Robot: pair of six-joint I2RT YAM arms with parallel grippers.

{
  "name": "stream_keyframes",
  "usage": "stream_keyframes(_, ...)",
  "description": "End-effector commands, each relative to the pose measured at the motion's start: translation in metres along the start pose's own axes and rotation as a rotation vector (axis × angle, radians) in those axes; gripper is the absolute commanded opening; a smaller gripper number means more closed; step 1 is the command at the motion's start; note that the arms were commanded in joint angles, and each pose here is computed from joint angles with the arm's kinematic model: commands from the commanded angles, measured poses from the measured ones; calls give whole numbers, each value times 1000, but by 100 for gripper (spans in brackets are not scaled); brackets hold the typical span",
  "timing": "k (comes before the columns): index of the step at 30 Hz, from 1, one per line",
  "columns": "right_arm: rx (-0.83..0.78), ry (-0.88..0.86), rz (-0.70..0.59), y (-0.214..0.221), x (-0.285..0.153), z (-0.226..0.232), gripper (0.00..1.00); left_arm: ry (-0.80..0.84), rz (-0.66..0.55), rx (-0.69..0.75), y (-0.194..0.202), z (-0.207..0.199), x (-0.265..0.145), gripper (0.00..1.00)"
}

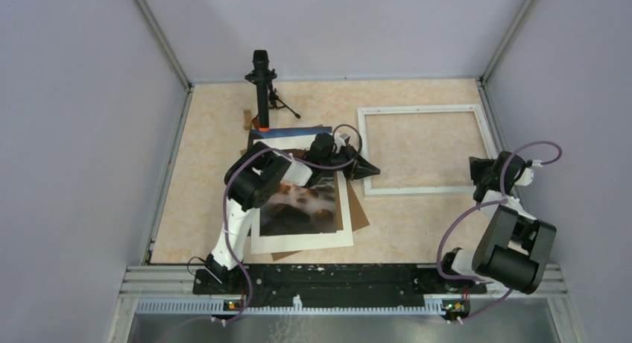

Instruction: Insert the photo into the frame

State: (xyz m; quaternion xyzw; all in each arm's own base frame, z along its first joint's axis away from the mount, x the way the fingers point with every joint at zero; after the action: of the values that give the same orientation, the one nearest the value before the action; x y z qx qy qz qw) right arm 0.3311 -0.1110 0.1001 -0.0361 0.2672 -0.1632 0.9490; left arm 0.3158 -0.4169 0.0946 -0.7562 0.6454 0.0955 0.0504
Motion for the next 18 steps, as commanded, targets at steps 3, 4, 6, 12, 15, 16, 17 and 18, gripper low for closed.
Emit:
stream_keyframes(3,-71,-116,90,7,3,17,0,27,14,67,11,-15,-3,10)
stream_keyframes(4,-73,-123,103,9,5,16,0,26,14,67,11,-15,-3,9)
stream_keyframes(6,-72,-149,117,12,8,17,0,23,13,66,12,-15,-3,9)
stream_keyframes(12,-68,-145,97,10,7,12,0,15,16,58,14,-10,-5,7)
stream_keyframes(15,-72,-139,89,8,5,11,0,13,17,50,13,-8,-4,5)
stream_keyframes(16,-69,-134,88,8,6,10,0,16,16,53,13,-9,-4,5)
stream_keyframes(17,-67,-132,85,7,5,10,0,16,18,55,13,-9,-4,4)
stream_keyframes(18,-65,-129,81,5,4,8,0,17,19,58,13,-11,-3,4)
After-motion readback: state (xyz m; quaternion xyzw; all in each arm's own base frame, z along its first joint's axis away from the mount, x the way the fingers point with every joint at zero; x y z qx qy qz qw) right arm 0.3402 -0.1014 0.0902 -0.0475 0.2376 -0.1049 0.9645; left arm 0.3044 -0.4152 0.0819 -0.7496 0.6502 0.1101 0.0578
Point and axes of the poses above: each gripper's point midway between its finger pads, its own x axis out along the fingers, its own z axis along the line the jaws close on, y = z × x, the point moved 2 cm from there along -x, back along the fingers, and after that the axes turned 12 degrees about x, right-handed, at the moved point
